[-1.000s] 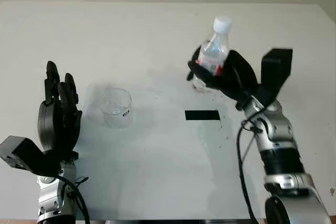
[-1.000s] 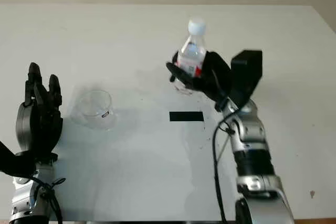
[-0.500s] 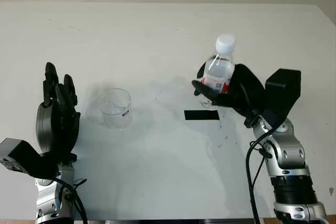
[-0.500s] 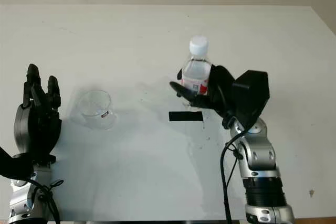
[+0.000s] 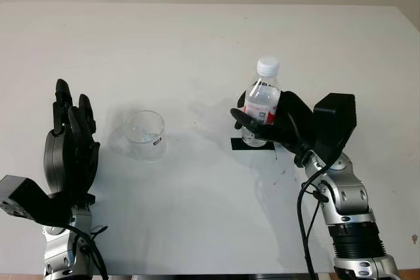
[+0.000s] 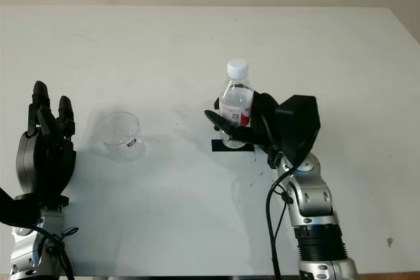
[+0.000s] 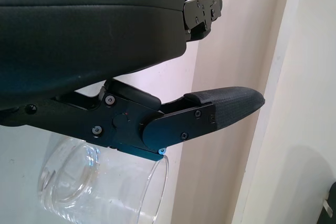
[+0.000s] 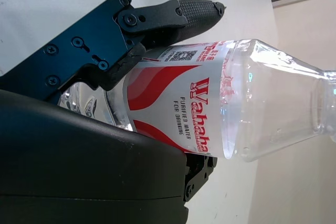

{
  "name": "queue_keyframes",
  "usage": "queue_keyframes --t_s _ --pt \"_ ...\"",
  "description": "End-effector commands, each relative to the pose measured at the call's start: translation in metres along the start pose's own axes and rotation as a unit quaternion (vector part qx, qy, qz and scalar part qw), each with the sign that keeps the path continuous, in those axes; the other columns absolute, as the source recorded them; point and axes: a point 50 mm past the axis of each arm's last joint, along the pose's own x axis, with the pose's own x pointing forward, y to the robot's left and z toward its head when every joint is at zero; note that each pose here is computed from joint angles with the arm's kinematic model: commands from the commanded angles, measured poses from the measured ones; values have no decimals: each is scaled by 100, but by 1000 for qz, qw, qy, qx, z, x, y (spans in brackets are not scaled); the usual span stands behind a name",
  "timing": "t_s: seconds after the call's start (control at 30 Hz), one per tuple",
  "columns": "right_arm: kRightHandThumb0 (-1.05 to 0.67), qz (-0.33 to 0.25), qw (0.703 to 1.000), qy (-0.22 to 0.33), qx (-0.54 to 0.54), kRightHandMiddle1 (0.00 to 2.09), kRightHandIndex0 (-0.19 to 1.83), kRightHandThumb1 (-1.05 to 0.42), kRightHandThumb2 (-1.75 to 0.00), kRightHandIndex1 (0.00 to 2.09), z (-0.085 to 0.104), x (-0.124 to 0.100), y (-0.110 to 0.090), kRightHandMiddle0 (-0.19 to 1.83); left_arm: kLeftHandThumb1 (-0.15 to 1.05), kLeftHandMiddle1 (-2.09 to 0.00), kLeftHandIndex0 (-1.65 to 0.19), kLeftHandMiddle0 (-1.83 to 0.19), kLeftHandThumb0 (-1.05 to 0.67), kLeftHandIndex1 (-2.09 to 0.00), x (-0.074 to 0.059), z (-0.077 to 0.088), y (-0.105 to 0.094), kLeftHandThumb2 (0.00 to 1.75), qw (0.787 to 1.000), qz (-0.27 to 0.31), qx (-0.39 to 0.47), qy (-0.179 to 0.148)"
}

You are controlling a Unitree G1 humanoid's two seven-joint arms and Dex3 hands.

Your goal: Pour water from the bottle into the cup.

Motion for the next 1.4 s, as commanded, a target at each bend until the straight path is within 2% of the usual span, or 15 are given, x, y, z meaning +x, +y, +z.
queue_keyframes --t_s 0.0,0.3,0.43,0.5,0.73,1.1,1.2,1.23,1.27,1.3,1.37 --pt "-47 4 1000 -12 -3 209 126 -105 -60 209 0 1 3 91 105 -6 19 15 -73 -5 -8 -8 4 66 1000 11 -3 20" --pt "-49 14 999 -32 -23 209 122 -105 -61 209 -6 0 7 93 105 -5 19 15 -73 -5 -8 -6 6 67 1000 9 2 16" --pt "-47 23 997 -57 -46 209 110 -105 -60 209 -7 -3 10 87 105 -5 19 15 -72 -5 -9 -5 7 67 1000 8 4 16" --pt "-48 29 997 -55 -47 209 104 -105 -58 209 -8 -4 11 79 105 -6 19 14 -72 -5 -9 -5 7 67 1000 10 4 17" --pt "-51 30 998 -47 -37 209 62 -105 -38 209 -17 -7 15 33 105 -6 19 14 -72 -5 -7 -3 9 67 1000 8 8 15" --pt "-54 1 999 -43 6 209 31 -105 -26 209 -29 -19 15 -2 105 -6 19 13 -72 -5 -4 -2 11 67 1000 6 10 16" --pt "-54 -3 999 -40 32 201 4 -105 -18 204 -32 -21 15 -15 105 -6 19 13 -73 -5 -2 -2 11 67 1000 4 13 14" --pt "-55 -2 998 -41 37 189 -1 -105 -15 193 -33 -22 14 -17 105 -6 19 13 -73 -5 -2 -2 11 67 1000 3 15 14" --pt "-56 1 998 -42 39 172 -4 -105 -12 170 -33 -23 13 -18 105 -6 19 13 -73 -5 -2 -2 11 67 1000 3 17 14" --pt "-59 5 998 -43 36 139 -5 -104 -8 130 -34 -24 12 -18 105 -6 18 13 -73 -5 -2 -1 11 68 1000 4 18 14" --pt "-63 14 999 -43 20 88 2 -104 -6 63 -34 -26 10 -14 105 -6 18 12 -73 -5 -2 -1 11 68 1000 4 17 15"
